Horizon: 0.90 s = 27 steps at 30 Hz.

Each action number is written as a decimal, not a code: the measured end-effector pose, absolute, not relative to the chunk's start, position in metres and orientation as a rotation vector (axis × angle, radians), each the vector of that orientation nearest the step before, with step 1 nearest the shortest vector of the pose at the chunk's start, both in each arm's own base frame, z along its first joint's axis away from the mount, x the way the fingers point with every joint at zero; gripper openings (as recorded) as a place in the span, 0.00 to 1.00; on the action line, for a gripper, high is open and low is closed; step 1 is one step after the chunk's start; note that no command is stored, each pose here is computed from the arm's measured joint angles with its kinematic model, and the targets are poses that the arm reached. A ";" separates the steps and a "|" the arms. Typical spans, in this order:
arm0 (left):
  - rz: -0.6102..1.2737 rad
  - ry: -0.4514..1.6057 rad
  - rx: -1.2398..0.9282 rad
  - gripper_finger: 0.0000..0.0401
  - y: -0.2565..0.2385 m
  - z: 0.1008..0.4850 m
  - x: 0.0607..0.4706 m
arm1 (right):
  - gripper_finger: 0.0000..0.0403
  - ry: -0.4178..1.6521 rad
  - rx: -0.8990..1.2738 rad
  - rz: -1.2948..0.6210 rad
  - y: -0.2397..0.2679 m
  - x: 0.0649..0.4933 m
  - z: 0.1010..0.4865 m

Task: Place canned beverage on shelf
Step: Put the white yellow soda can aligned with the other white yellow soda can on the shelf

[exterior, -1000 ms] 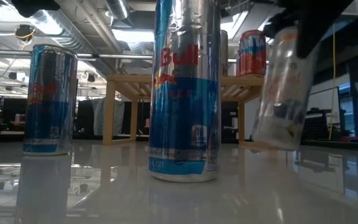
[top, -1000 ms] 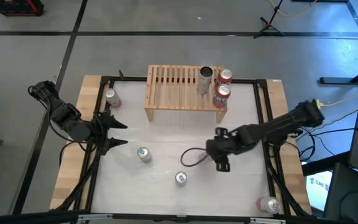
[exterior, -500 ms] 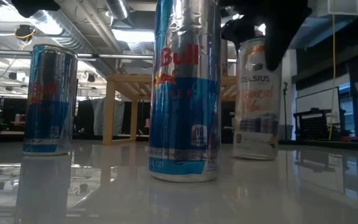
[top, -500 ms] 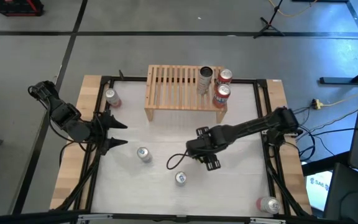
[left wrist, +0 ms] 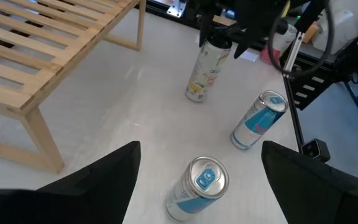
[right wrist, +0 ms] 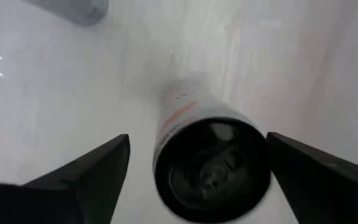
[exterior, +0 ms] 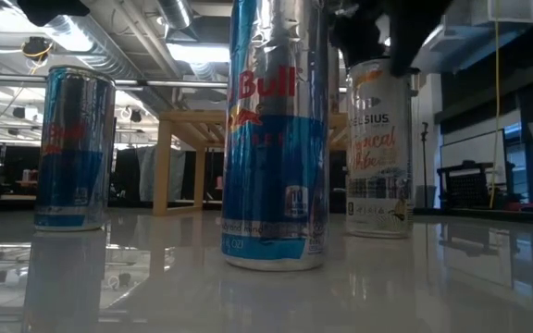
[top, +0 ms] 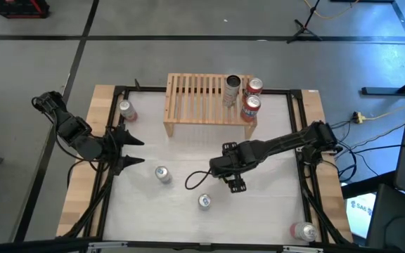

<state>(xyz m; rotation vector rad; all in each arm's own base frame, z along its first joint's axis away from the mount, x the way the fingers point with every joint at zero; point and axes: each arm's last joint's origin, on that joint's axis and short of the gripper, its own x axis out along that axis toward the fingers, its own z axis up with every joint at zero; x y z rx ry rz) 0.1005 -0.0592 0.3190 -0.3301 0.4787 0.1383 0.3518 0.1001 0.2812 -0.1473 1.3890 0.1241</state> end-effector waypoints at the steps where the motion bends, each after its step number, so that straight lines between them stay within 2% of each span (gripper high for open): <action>1: 0.139 0.478 -0.330 0.81 -0.059 0.319 0.100 | 0.88 1.390 -0.137 0.116 0.100 0.351 0.286; 8: 0.139 0.480 -0.329 0.81 -0.059 0.319 0.100 | 0.82 1.291 0.046 -0.001 0.098 0.343 0.326; 12: 0.140 0.483 -0.325 0.81 -0.059 0.319 0.100 | 0.81 1.248 0.235 -0.272 0.093 0.329 0.339; 15: 0.140 0.483 -0.325 0.81 -0.059 0.319 0.100 | 0.81 1.221 0.414 -0.460 0.091 0.325 0.340; 19: 0.141 0.483 -0.325 0.81 -0.059 0.319 0.100 | 0.81 1.179 0.567 -0.543 0.095 0.329 0.338; 27: 0.136 0.485 -0.308 0.81 -0.059 0.319 0.100 | 0.81 1.179 0.626 -0.638 0.106 0.335 0.324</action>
